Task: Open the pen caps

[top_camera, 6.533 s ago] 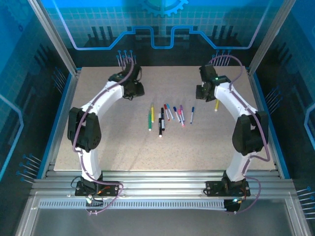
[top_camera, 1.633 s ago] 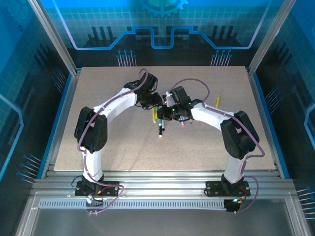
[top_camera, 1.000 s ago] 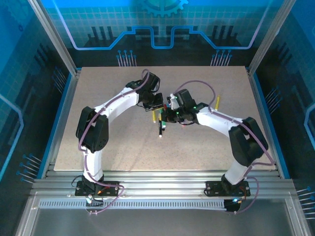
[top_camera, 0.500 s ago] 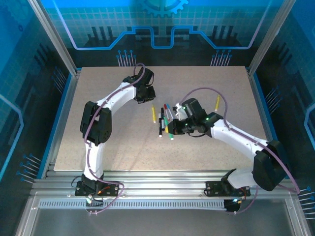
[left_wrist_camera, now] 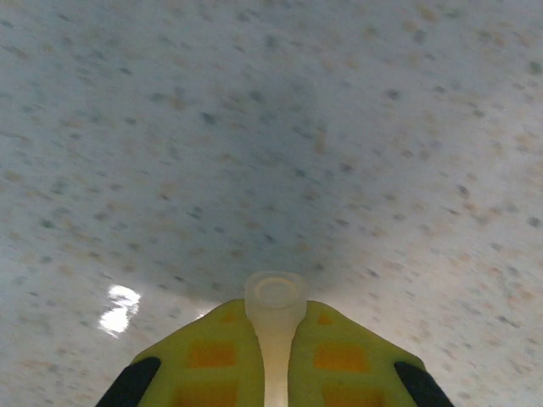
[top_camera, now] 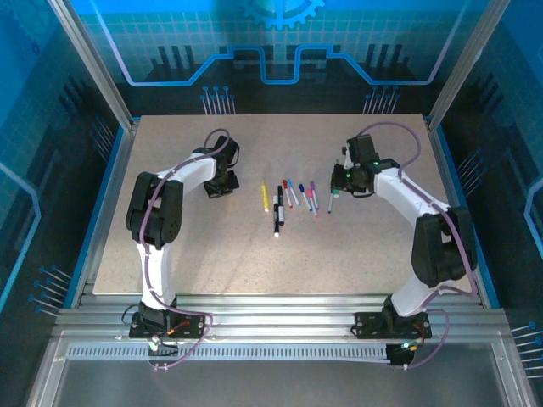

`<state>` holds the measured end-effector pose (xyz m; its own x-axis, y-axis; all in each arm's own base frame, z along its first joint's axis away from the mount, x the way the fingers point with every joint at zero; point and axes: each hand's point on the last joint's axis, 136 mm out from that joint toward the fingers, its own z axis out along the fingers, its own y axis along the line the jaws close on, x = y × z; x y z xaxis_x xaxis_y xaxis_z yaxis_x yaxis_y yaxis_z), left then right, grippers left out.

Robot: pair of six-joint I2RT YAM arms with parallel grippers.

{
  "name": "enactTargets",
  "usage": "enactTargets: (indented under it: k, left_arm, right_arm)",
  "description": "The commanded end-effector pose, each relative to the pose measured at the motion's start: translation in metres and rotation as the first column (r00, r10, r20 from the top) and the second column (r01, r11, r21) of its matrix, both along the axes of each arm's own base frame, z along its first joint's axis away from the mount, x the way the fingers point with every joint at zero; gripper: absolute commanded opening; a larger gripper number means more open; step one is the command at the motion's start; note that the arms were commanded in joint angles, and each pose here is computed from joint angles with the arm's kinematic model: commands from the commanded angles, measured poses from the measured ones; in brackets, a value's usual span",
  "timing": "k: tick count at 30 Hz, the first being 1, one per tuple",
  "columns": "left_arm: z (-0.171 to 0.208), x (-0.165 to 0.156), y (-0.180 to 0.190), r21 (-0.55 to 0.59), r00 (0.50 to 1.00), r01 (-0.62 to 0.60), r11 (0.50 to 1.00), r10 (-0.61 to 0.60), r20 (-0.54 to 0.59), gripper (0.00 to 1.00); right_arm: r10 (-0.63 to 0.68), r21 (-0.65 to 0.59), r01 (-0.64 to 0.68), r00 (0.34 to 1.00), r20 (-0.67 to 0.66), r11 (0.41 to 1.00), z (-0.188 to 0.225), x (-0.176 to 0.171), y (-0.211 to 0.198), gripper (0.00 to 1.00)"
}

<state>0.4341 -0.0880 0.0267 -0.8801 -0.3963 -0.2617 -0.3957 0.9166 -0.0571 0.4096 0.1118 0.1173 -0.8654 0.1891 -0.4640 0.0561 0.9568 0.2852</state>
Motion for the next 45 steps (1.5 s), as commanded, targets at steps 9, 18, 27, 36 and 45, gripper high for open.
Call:
enactTargets:
  k: [9, 18, 27, 36, 45]
  left_arm:
    - [0.007, 0.019, 0.03, 0.11, 1.0, 0.001, 0.994, -0.003, 0.02, 0.0]
    - [0.01, 0.032, 0.051, 0.098, 1.0, -0.02, 0.995, 0.02, 0.001, 0.0]
    - [-0.001, 0.028, 0.058, 0.071, 0.998, -0.038, 0.997, 0.041, -0.039, 0.0]
    - [0.0, 0.028, 0.05, 0.017, 0.999, -0.047, 0.999, 0.048, -0.024, 0.24]
    - [0.008, 0.034, 0.047, 0.004, 0.999, -0.046, 0.999, 0.046, -0.006, 0.33]
  right_arm:
    - [-0.119, -0.159, 0.109, 0.991, -0.056, 0.981, -0.022, 0.031, -0.067, 0.0]
    - [-0.167, -0.201, 0.142, 0.979, -0.115, 0.969, -0.049, 0.047, -0.089, 0.0]
    - [-0.204, -0.328, 0.138, 0.963, -0.177, 0.934, -0.075, 0.051, -0.11, 0.0]
    - [-0.227, -0.375, 0.131, 0.947, -0.227, 0.918, -0.084, 0.052, -0.119, 0.09]
    - [-0.231, -0.395, 0.113, 0.936, -0.267, 0.912, -0.091, 0.049, -0.122, 0.22]
